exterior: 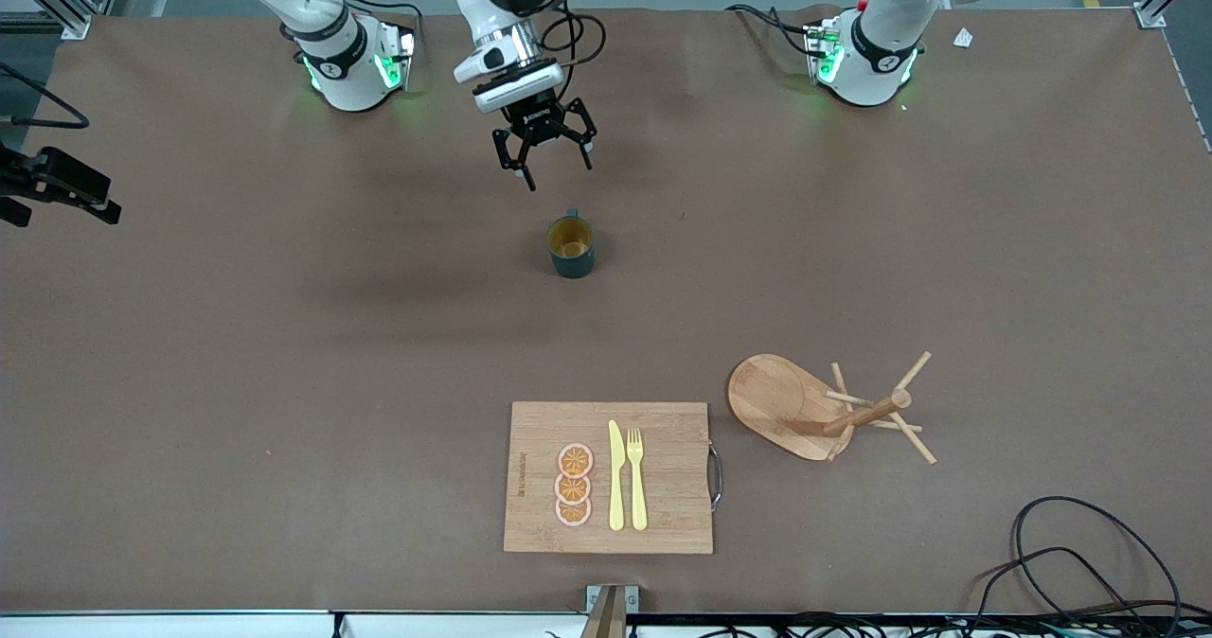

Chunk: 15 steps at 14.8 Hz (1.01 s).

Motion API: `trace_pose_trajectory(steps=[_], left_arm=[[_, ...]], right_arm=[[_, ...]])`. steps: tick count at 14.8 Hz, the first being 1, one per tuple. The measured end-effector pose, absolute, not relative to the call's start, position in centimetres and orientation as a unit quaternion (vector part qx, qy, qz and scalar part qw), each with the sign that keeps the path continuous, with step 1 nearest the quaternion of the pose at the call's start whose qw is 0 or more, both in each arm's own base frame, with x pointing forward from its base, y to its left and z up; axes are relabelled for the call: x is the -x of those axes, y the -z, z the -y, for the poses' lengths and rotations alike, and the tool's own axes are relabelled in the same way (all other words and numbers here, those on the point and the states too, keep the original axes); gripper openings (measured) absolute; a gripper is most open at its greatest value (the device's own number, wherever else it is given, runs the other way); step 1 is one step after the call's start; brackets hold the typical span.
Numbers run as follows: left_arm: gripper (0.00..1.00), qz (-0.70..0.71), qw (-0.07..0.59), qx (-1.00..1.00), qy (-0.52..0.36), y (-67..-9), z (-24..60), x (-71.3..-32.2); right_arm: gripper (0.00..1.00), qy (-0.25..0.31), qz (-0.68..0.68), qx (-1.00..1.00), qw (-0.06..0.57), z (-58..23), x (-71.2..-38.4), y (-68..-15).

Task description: Transfer cup from left to right arm and place

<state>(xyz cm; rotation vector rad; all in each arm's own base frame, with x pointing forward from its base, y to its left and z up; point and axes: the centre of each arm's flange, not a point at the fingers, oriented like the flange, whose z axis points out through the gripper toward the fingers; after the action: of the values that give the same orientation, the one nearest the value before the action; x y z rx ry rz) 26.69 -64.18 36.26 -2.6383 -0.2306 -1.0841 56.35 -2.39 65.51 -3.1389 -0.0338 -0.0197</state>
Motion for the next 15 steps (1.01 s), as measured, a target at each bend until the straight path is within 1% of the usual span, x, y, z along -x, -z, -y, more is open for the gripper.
trace_pose_trajectory(steps=[3, 5, 10, 15], left_arm=[[1.00, 0.060, 0.139, 0.939, 0.308, -42.8, 60.3, -33.1], [1.00, 0.052, 0.133, 0.953, 0.266, -45.4, 57.2, -37.3], [1.00, 0.068, 0.100, 0.980, 0.158, -48.4, 50.4, -44.9], [1.00, 0.071, 0.059, 0.991, 0.102, -51.9, 41.4, -52.7]], right_arm=[[1.00, 0.008, 0.014, 1.000, 0.001, 2.1, -56.4, -65.6], [1.00, 0.010, 0.015, 1.000, 0.001, 1.9, -56.4, -65.8], [1.00, 0.011, 0.015, 1.000, 0.001, 1.9, -56.4, -65.9], [1.00, 0.009, 0.022, 1.000, 0.002, 1.1, -56.3, -65.9]])
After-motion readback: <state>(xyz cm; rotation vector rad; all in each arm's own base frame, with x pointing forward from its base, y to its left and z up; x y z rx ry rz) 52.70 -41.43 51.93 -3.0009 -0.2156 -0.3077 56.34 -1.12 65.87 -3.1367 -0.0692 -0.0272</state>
